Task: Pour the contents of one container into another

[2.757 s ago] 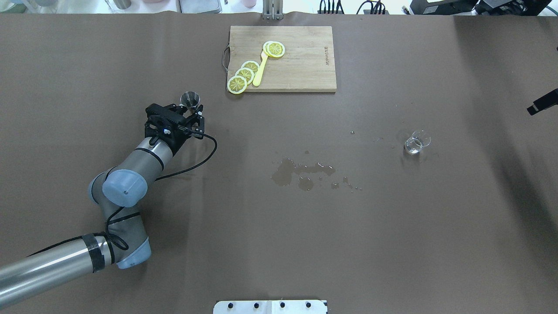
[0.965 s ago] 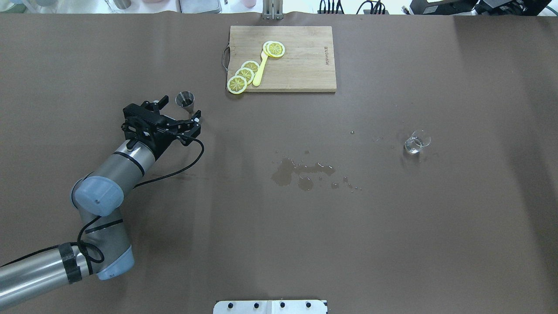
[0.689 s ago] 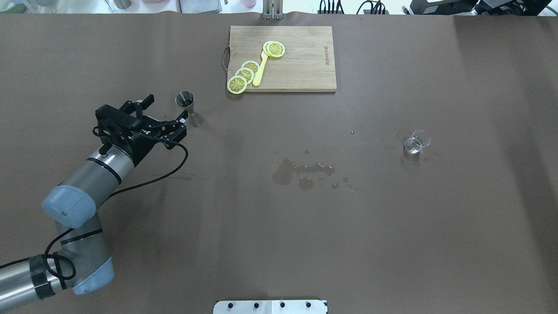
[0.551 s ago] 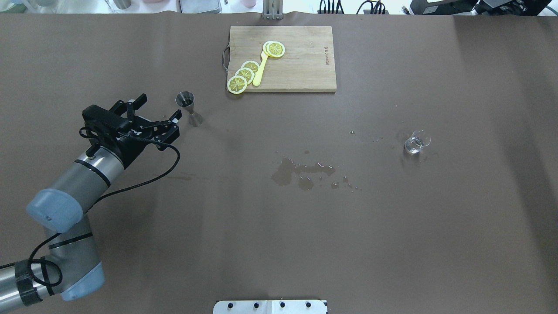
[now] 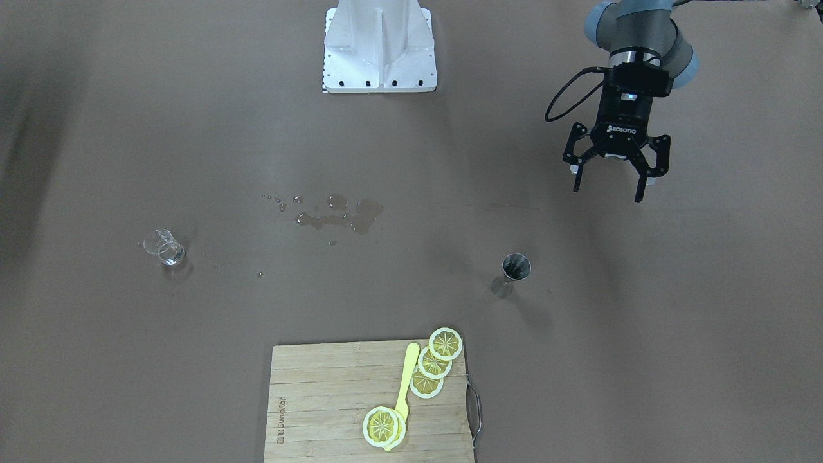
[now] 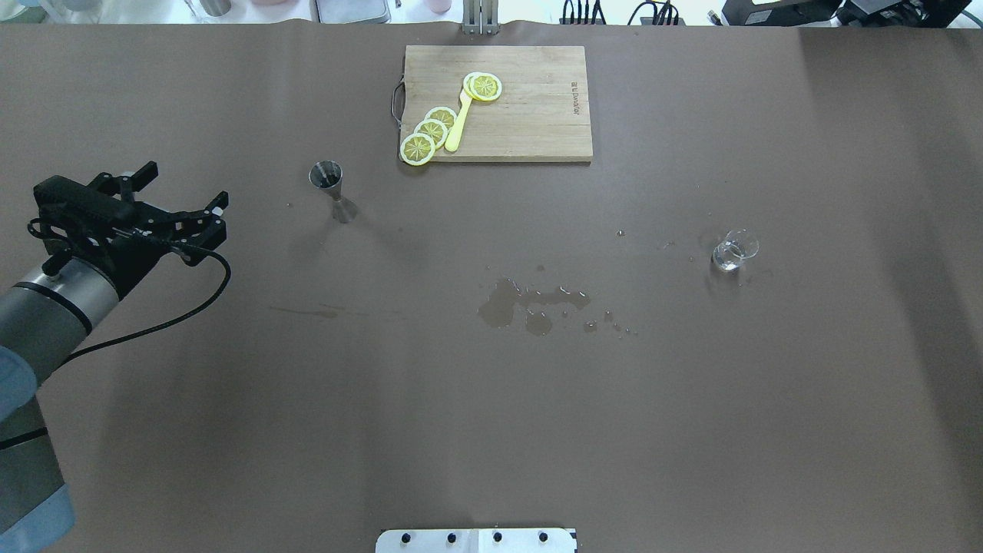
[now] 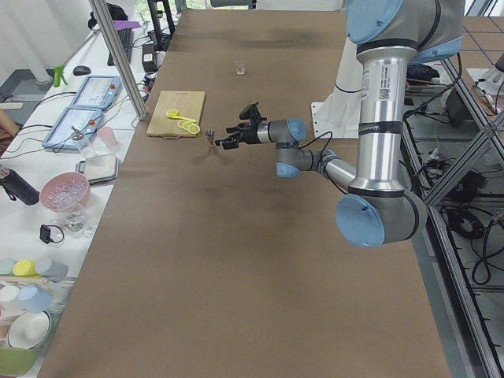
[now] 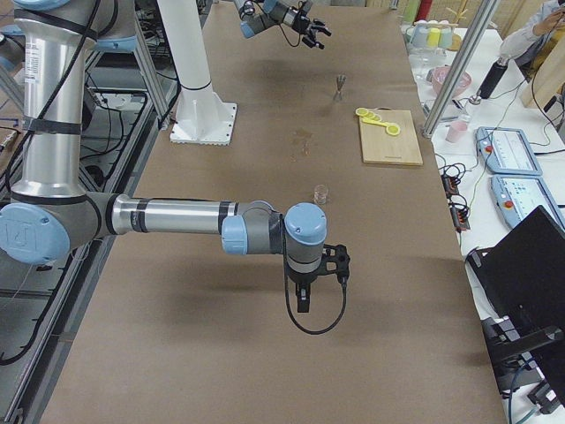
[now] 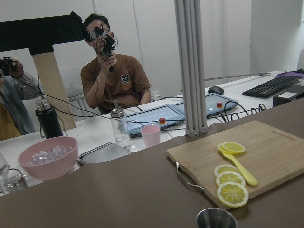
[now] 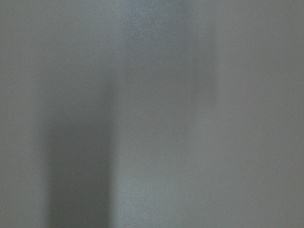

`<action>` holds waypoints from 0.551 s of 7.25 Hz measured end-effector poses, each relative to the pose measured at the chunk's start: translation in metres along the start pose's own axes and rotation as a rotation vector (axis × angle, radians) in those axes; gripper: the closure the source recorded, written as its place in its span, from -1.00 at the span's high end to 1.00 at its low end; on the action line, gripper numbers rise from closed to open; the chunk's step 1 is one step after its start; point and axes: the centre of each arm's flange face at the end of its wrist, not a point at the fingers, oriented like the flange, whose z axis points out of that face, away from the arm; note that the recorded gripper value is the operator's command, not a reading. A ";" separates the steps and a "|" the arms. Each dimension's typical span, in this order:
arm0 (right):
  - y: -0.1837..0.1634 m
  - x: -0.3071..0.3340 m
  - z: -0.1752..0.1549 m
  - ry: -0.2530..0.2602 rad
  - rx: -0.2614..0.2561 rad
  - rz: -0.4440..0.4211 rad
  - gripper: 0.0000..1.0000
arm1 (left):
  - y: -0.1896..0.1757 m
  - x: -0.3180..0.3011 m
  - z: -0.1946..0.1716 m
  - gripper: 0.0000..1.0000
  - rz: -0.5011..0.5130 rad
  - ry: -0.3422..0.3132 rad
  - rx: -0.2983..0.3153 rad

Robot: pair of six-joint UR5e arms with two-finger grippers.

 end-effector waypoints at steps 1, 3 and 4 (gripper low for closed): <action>0.002 0.001 0.001 0.000 -0.002 0.001 1.00 | 0.008 -0.017 -0.002 0.97 0.040 -0.026 -0.063; 0.004 0.002 0.002 0.000 -0.005 0.005 1.00 | 0.023 -0.055 -0.002 0.97 0.079 0.007 -0.267; 0.004 0.002 0.003 0.000 -0.006 0.006 1.00 | 0.028 -0.079 -0.001 0.97 0.061 0.050 -0.385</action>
